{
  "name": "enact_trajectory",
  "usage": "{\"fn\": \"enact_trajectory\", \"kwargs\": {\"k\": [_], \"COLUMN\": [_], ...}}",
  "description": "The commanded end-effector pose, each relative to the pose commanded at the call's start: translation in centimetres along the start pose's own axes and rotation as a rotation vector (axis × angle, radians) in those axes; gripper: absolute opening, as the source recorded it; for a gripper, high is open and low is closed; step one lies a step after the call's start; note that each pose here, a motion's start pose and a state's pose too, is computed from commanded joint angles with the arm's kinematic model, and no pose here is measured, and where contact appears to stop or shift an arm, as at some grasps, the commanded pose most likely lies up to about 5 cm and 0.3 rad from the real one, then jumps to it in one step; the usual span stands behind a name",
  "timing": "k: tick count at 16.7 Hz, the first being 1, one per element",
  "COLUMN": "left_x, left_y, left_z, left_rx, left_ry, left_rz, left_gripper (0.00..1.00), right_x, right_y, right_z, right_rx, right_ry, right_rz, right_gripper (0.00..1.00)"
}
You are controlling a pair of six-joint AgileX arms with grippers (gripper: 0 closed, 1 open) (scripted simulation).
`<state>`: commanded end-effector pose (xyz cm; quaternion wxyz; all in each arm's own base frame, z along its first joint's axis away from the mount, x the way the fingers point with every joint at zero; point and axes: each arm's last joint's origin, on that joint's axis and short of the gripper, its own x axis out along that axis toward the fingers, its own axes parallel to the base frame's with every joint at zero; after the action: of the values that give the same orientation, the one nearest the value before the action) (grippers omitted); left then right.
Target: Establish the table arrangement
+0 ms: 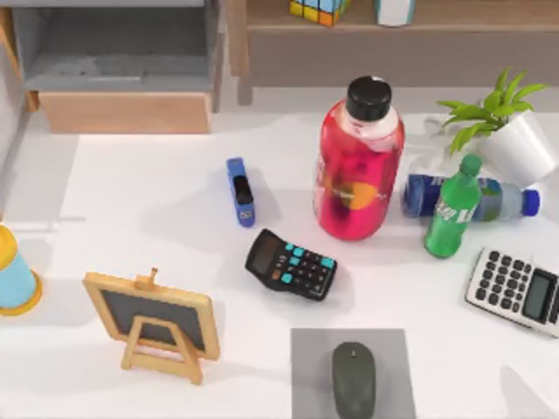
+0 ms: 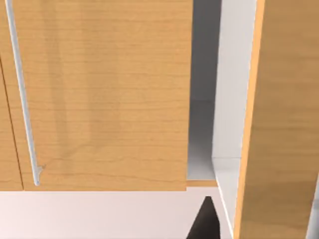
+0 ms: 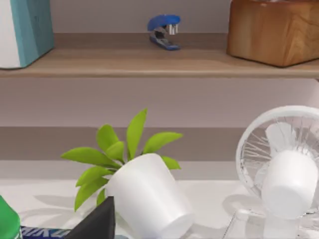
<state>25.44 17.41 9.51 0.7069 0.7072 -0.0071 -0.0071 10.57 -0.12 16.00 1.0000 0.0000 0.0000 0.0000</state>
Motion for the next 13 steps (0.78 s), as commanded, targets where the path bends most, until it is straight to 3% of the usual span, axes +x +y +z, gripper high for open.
{"fn": "enact_trajectory", "kwargs": {"k": [3,4,13], "left_x": [0.00,0.00,0.02], "left_y": [0.00,0.00,-0.44], "left_z": [0.00,0.00,-0.05], "left_rx": [0.000,0.000,-0.018], "left_ry": [0.000,0.000,0.003], "left_rz": [0.000,0.000,-0.018], "left_gripper": [0.02,0.00,0.00], "right_x": [0.00,0.00,0.00], "right_y": [0.00,0.00,0.00], "right_z": [0.00,0.00,0.00], "right_rx": [0.000,0.000,0.000], "right_ry": [0.000,0.000,0.000], "right_rz": [0.000,0.000,0.000], "right_gripper": [1.00,1.00,1.00]}}
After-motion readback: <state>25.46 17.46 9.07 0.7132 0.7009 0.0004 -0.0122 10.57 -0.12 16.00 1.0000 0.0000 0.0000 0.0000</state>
